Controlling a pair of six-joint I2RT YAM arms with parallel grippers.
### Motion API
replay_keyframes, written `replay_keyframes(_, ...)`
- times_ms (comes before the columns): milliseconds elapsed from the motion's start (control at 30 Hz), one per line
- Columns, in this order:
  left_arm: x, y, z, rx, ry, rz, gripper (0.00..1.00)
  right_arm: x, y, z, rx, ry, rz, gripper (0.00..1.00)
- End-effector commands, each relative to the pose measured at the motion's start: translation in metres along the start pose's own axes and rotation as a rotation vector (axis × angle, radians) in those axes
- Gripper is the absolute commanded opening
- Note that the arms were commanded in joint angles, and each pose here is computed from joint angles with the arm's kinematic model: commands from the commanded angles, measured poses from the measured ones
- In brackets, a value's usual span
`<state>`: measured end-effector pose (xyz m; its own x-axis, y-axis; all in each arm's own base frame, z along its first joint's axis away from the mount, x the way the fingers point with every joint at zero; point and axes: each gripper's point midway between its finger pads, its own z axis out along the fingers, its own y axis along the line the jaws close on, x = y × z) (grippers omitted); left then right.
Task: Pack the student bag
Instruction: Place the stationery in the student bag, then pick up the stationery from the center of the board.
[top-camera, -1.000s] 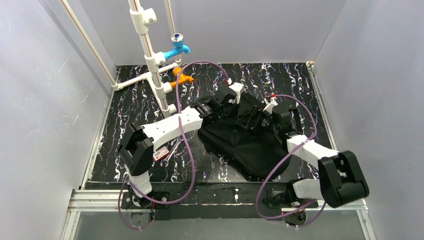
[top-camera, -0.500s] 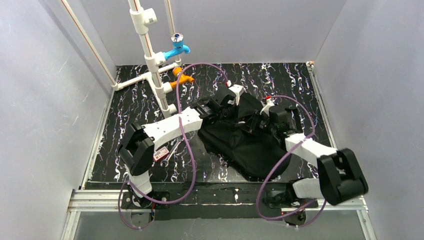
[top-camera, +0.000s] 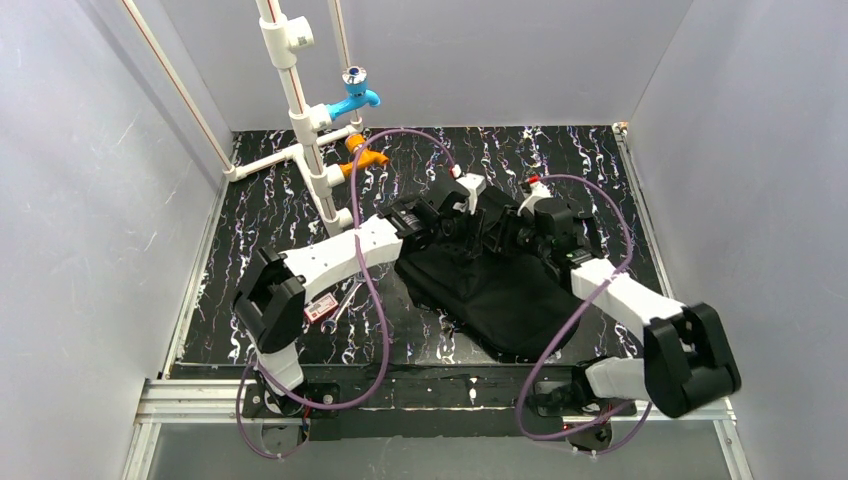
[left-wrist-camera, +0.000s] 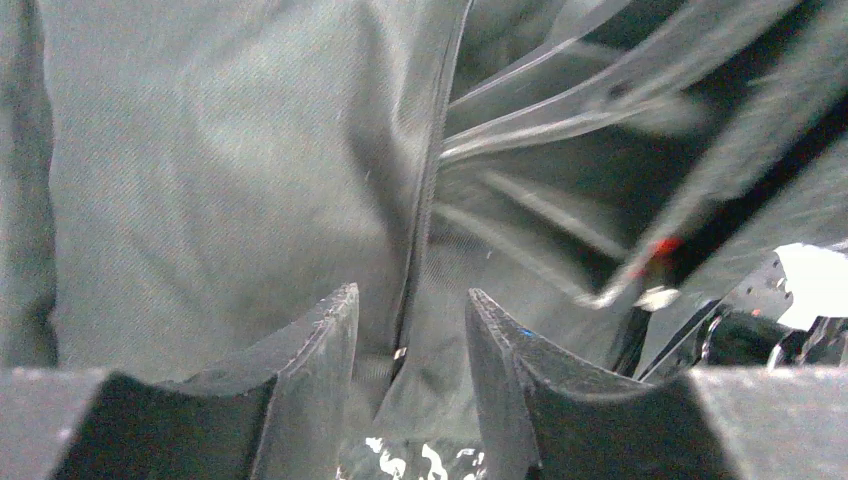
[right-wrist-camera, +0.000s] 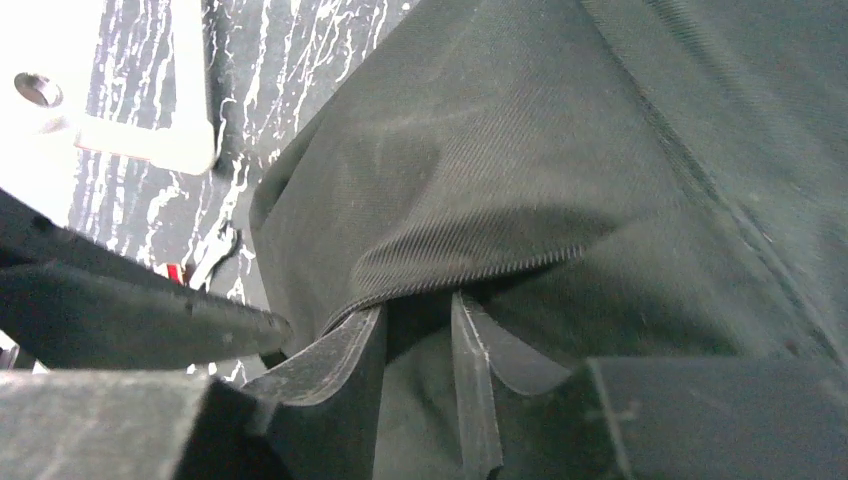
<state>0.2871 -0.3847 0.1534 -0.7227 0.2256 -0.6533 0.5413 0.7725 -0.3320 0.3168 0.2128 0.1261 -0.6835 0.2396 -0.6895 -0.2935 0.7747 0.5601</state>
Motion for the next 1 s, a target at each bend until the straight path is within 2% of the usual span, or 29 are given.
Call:
replay_keyframes(0, 0.011, 0.006, -0.05, -0.017, 0.002, 0.038, 0.48, 0.021, -0.022, -0.036, 0.123, 0.07, -0.102, 0.41)
replay_keyframes(100, 0.04, 0.037, -0.077, -0.126, 0.03, 0.06, 0.56, 0.03, -0.032, -0.065, 0.192, 0.12, -0.174, 0.48)
replay_keyframes(200, 0.08, 0.075, -0.107, -0.251, 0.096, 0.07, 0.64, 0.027, -0.025, -0.084, 0.184, 0.124, -0.221, 0.53)
replay_keyframes(333, 0.127, 0.133, -0.156, -0.453, 0.162, -0.052, 0.78, 0.027, 0.001, -0.091, 0.074, 0.149, -0.216, 0.55)
replay_keyframes(533, 0.154, 0.202, -0.21, -0.7, 0.028, -0.423, 0.98, 0.036, 0.036, -0.083, -0.034, 0.157, -0.201, 0.56)
replay_keyframes(633, 0.167, 0.221, -0.218, -0.719, -0.008, -0.661, 0.98, 0.036, 0.047, -0.082, -0.048, 0.157, -0.217, 0.56)
replay_keyframes(733, 0.171, 0.227, -0.214, -0.658, -0.019, -0.92, 0.98, 0.035, 0.051, -0.086, -0.05, 0.149, -0.224, 0.55)
replay_keyframes(833, 0.176, 0.227, -0.206, -0.645, 0.02, -1.15, 0.98, 0.034, 0.05, -0.09, -0.043, 0.14, -0.228, 0.55)
replay_keyframes(900, 0.182, 0.229, -0.203, -0.677, 0.071, -1.255, 0.98, 0.035, 0.048, -0.092, -0.038, 0.138, -0.228, 0.55)
replay_keyframes(967, 0.181, 0.234, -0.199, -0.691, 0.081, -1.274, 0.98, 0.035, 0.049, -0.094, -0.043, 0.137, -0.228, 0.55)
